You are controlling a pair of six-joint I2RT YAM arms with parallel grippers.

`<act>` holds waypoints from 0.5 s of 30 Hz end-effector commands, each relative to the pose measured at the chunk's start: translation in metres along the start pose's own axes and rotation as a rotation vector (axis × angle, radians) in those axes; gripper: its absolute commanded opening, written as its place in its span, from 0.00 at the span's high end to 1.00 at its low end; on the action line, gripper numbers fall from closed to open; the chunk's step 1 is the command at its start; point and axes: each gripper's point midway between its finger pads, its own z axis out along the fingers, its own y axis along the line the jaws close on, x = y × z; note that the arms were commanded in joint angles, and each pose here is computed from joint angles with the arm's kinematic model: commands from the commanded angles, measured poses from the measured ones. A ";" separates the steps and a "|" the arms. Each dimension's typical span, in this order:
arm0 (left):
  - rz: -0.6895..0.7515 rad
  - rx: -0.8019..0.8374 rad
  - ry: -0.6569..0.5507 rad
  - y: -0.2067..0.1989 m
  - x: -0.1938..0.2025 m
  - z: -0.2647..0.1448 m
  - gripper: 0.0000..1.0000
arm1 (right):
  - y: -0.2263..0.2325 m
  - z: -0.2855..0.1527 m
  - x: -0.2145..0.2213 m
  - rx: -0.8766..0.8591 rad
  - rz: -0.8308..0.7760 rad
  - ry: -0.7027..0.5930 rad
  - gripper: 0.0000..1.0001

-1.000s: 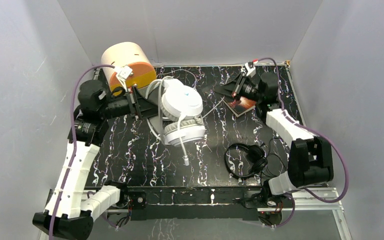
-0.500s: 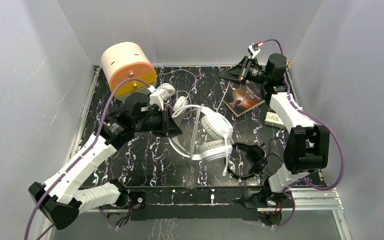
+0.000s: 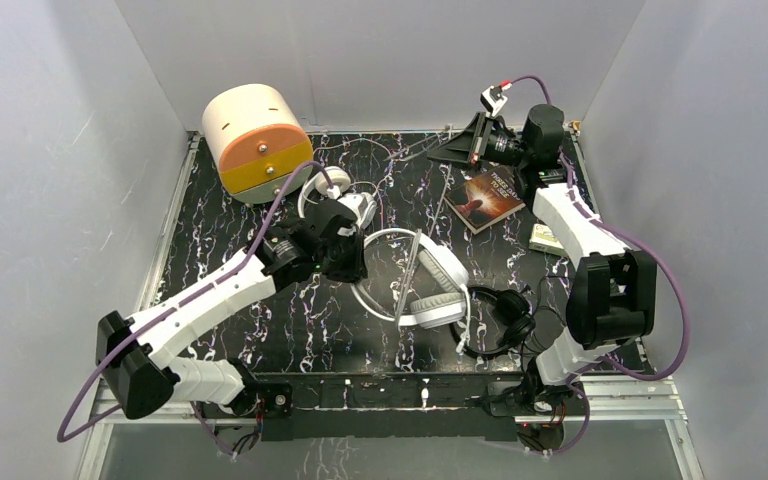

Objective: Wrap the headphones
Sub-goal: Wrap the headphones cable around the headphones.

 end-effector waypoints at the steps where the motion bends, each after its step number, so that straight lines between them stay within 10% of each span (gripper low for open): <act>1: 0.035 0.011 -0.032 -0.012 -0.011 -0.010 1.00 | 0.048 0.001 -0.014 -0.075 -0.166 -0.027 1.00; 15: 0.032 -0.014 -0.044 -0.014 0.003 -0.008 1.00 | 0.055 0.016 -0.034 -0.113 -0.176 -0.026 1.00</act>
